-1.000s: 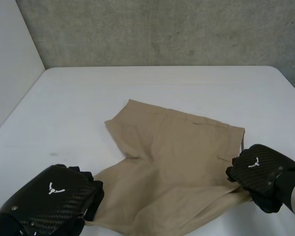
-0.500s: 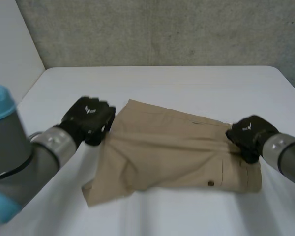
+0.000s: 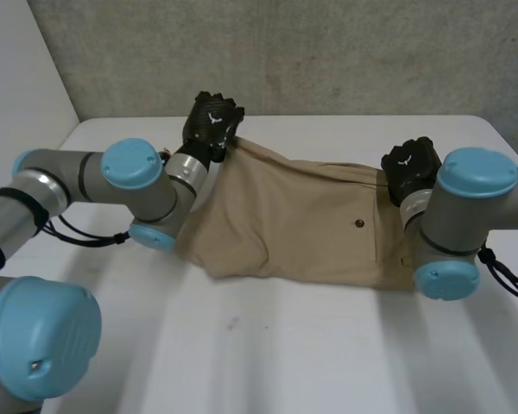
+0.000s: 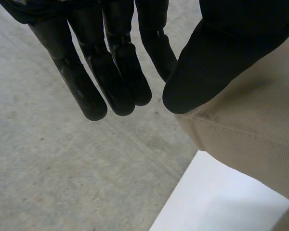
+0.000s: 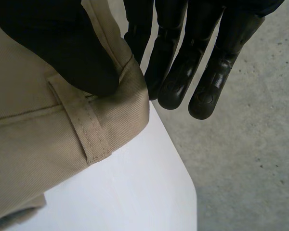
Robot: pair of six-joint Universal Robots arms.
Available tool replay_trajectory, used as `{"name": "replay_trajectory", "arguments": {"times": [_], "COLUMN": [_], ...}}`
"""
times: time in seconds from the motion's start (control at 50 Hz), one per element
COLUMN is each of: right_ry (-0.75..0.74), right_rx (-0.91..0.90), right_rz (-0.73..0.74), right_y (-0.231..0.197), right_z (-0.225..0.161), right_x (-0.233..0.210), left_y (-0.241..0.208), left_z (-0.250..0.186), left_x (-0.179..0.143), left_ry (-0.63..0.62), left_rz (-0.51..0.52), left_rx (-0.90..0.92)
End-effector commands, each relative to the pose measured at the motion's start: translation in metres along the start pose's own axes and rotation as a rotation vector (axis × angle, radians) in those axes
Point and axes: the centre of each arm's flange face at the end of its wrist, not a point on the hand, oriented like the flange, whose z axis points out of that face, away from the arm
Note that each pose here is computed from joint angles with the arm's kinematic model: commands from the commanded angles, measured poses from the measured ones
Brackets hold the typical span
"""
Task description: Fold the shorts.
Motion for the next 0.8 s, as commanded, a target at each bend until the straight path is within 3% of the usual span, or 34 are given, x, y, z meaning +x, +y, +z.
{"name": "replay_trajectory", "arguments": {"times": [0.02,0.16,0.24,0.38,0.54,0.62,0.68,0.7,0.8], "right_ry": [0.030,0.043,0.087,0.152,0.084,-0.026,-0.068,-0.076,-0.118], "right_rx": [-0.044,-0.019,0.027,0.163,0.185,0.029,-0.072,-0.095,-0.175], "right_rz": [-0.117,-0.084,0.010,0.232,0.307,0.349,0.406,0.426,0.514], "right_y": [0.021,0.016,-0.001,-0.048,-0.075,-0.058,-0.042,-0.038,-0.019], "right_z": [0.020,0.025,0.025,0.008,-0.030,-0.060,-0.076,-0.081,-0.099], "right_x": [-0.018,-0.016,0.003,0.054,0.083,0.077,0.076,0.077,0.072], "left_y": [0.021,0.030,0.022,-0.043,-0.091,-0.104,-0.107,-0.108,-0.104], "left_z": [-0.006,-0.003,-0.002,0.006,-0.008,-0.032,-0.057,-0.081,-0.112], "left_x": [0.023,0.027,0.022,-0.020,-0.042,-0.044,-0.046,-0.043,-0.035], "left_ry": [0.089,0.069,0.056,-0.064,-0.093,-0.076,-0.051,-0.019,0.034], "left_rz": [-0.009,0.008,0.010,0.039,0.039,-0.008,-0.076,-0.148,-0.249], "left_rx": [0.004,0.056,0.064,0.186,0.202,0.136,0.041,-0.060,-0.209]}}
